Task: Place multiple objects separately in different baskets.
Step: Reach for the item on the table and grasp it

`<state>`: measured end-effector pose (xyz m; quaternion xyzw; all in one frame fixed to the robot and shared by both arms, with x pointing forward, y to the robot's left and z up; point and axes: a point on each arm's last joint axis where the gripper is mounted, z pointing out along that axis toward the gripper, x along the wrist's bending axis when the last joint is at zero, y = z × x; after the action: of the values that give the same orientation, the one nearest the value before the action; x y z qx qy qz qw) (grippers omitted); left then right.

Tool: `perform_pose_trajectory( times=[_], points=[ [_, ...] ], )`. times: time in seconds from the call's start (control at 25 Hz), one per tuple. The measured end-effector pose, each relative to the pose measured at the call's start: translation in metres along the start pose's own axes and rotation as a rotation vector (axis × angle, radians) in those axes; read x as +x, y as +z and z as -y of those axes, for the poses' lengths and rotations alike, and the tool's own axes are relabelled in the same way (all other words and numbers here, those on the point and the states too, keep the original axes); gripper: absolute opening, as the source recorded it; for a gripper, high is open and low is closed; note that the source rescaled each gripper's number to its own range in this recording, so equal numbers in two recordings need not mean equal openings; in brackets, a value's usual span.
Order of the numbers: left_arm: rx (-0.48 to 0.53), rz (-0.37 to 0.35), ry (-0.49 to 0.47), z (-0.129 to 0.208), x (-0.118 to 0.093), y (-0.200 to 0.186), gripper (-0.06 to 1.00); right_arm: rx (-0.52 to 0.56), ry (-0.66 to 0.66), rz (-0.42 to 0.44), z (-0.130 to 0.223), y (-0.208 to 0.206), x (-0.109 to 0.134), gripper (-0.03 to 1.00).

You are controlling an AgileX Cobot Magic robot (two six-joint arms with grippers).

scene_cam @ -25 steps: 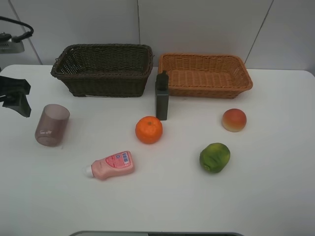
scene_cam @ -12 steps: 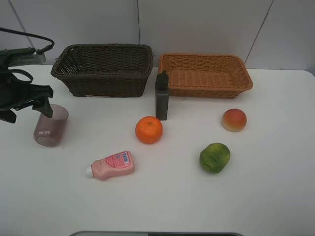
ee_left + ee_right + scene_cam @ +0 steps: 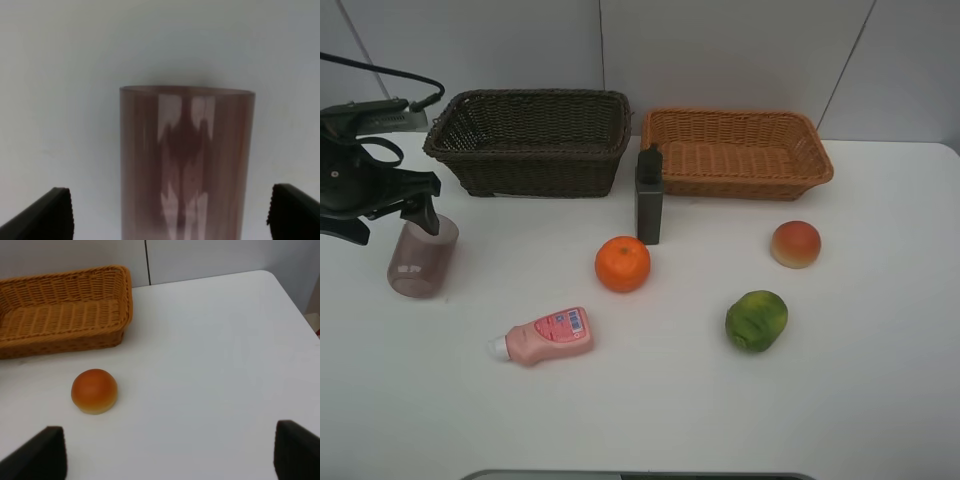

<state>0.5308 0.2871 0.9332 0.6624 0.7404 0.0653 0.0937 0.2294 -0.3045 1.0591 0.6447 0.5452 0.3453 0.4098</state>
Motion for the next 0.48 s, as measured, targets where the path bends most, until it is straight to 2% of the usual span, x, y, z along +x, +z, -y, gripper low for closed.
perform_pose_trajectory(
  times=[0.48],
  points=[
    [-0.012, 0.004, -0.001, -0.0032, -0.0005, 0.0107, 0.98, 0.000, 0.000, 0.000, 0.0000, 0.0000, 0.0000, 0.86]
  ],
)
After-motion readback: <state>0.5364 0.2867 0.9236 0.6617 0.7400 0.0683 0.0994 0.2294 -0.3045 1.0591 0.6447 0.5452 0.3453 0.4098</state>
